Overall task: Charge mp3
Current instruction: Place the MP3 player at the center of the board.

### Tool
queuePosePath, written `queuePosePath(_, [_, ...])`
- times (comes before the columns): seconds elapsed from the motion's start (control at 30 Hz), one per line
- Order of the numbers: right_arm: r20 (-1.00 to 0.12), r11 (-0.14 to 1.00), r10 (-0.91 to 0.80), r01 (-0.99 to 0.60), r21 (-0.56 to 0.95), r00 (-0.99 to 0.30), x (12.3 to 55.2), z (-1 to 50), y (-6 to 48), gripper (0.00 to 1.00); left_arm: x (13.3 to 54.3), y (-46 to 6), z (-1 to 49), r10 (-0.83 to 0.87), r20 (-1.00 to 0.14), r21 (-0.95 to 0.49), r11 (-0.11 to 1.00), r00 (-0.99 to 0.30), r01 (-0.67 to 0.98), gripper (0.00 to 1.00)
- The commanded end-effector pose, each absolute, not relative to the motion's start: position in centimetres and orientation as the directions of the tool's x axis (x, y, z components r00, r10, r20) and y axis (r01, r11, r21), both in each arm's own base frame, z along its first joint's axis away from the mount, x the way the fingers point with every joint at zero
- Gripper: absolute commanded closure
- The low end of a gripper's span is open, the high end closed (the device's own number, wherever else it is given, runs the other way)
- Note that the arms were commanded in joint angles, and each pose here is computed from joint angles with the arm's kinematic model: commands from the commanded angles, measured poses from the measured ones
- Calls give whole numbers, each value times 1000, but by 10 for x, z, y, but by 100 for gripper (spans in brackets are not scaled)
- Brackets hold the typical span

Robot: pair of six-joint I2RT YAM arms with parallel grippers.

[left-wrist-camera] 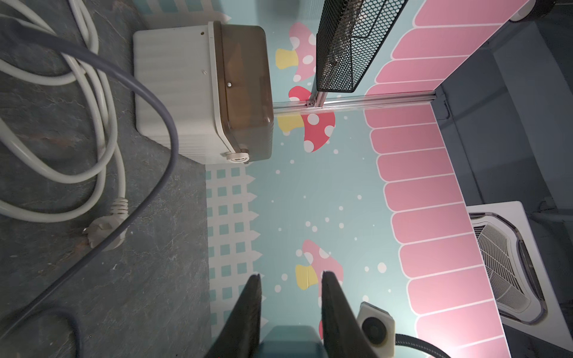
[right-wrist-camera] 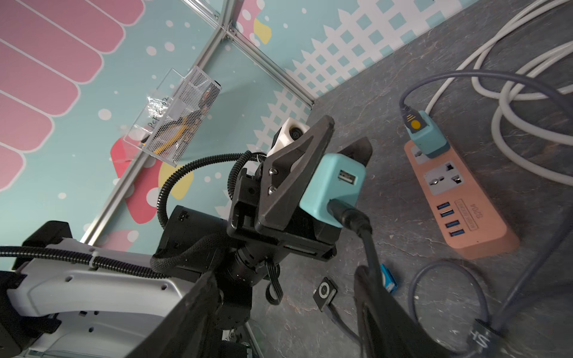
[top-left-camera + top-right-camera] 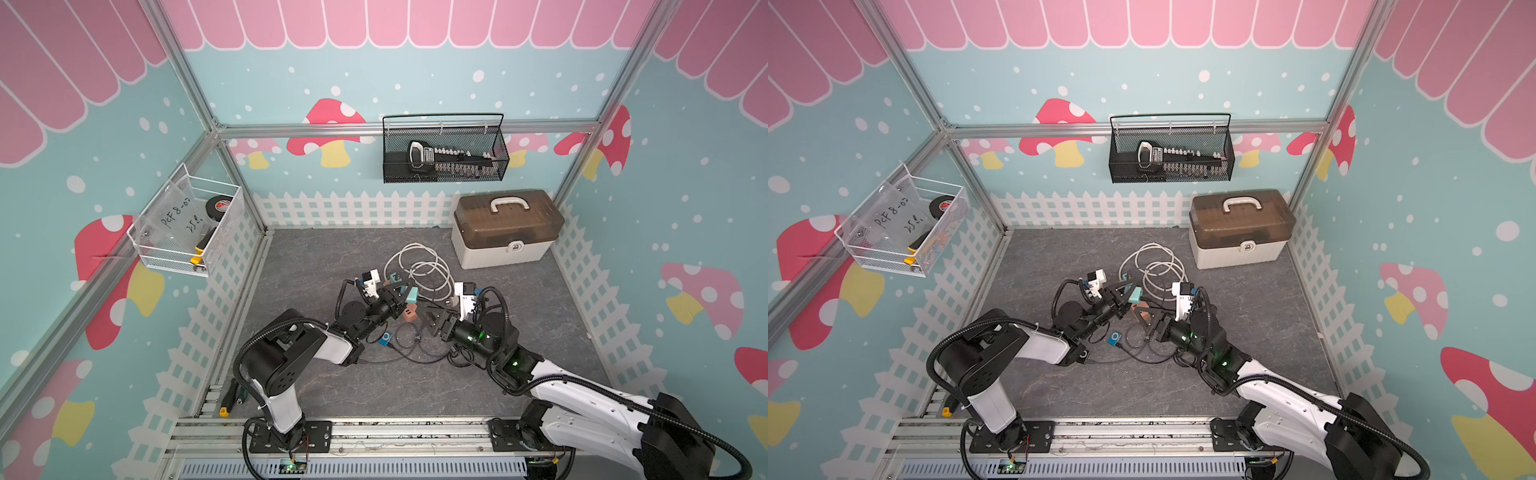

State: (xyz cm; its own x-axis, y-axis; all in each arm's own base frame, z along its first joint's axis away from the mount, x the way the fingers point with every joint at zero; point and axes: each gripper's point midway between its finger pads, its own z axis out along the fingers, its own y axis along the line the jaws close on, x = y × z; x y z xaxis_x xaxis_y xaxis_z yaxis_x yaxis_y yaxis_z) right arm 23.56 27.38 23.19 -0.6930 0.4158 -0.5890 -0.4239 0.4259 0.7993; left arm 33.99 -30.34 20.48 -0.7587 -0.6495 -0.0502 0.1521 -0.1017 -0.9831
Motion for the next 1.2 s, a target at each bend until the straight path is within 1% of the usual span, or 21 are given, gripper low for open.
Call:
queuePosePath(0.0, [-528, 449, 333, -362, 817, -781, 222, 207, 279, 29, 360, -290, 194, -705, -20, -987, -101, -709, 128, 100])
queuePosePath(0.27, [-488, 426, 307, -340, 838, -817, 219, 188, 287, 27, 366, -293, 189, -707, 12, -988, -116, -707, 100, 100])
queuePosePath(0.33, [-467, 382, 293, -346, 857, -834, 216, 191, 294, 25, 365, -293, 190, -706, 9, -988, -116, -708, 103, 100])
queuePosePath(0.47, [-364, 294, 244, -290, 911, -899, 206, 194, 309, 23, 366, -292, 188, -711, 8, -989, -112, -703, 102, 100])
queuePosePath(0.53, [-318, 224, 223, -269, 937, -921, 199, 200, 315, 21, 366, -291, 187, -713, 5, -989, -108, -701, 103, 100])
queuePosePath(0.57, [-305, 182, 208, -270, 946, -929, 195, 207, 318, 20, 366, -292, 186, -713, 5, -989, -107, -702, 101, 100])
queuePosePath(0.63, [-311, 154, 199, -283, 947, -930, 192, 216, 318, 19, 365, -293, 185, -707, 4, -990, -105, -707, 99, 100])
queuePosePath(0.7, [-337, 198, 225, -296, 934, -914, 195, 215, 311, 19, 365, -295, 184, -698, 3, -990, -104, -716, 98, 100])
queuePosePath(0.77, [-424, 334, 224, -340, 879, -878, 202, 213, 298, 21, 363, -297, 183, -689, 0, -990, -101, -725, 96, 100])
queuePosePath(0.83, [-528, 484, 192, -388, 785, -827, 207, 216, 281, 23, 360, -297, 182, -684, -12, -991, -91, -729, 102, 100])
queuePosePath(0.87, [-567, 523, 192, -406, 749, -801, 211, 223, 273, 24, 359, -297, 181, -681, -19, -991, -85, -732, 105, 100])
queuePosePath(0.93, [-608, 534, 216, -429, 729, -764, 217, 237, 264, 28, 356, -298, 180, -672, -28, -991, -78, -740, 108, 100])
queuePosePath(1.0, [-591, 533, 231, -407, 741, -773, 228, 240, 256, 30, 354, -301, 181, -659, -33, -991, -78, -751, 112, 100])
queuePosePath(1.07, [-559, 534, 221, -380, 755, -799, 239, 232, 252, 30, 351, -305, 187, -636, -54, -988, -79, -770, 134, 100])
queuePosePath(1.17, [-536, 567, 189, -354, 744, -823, 256, 206, 248, 30, 345, -311, 195, -607, -69, -984, -89, -792, 154, 100])
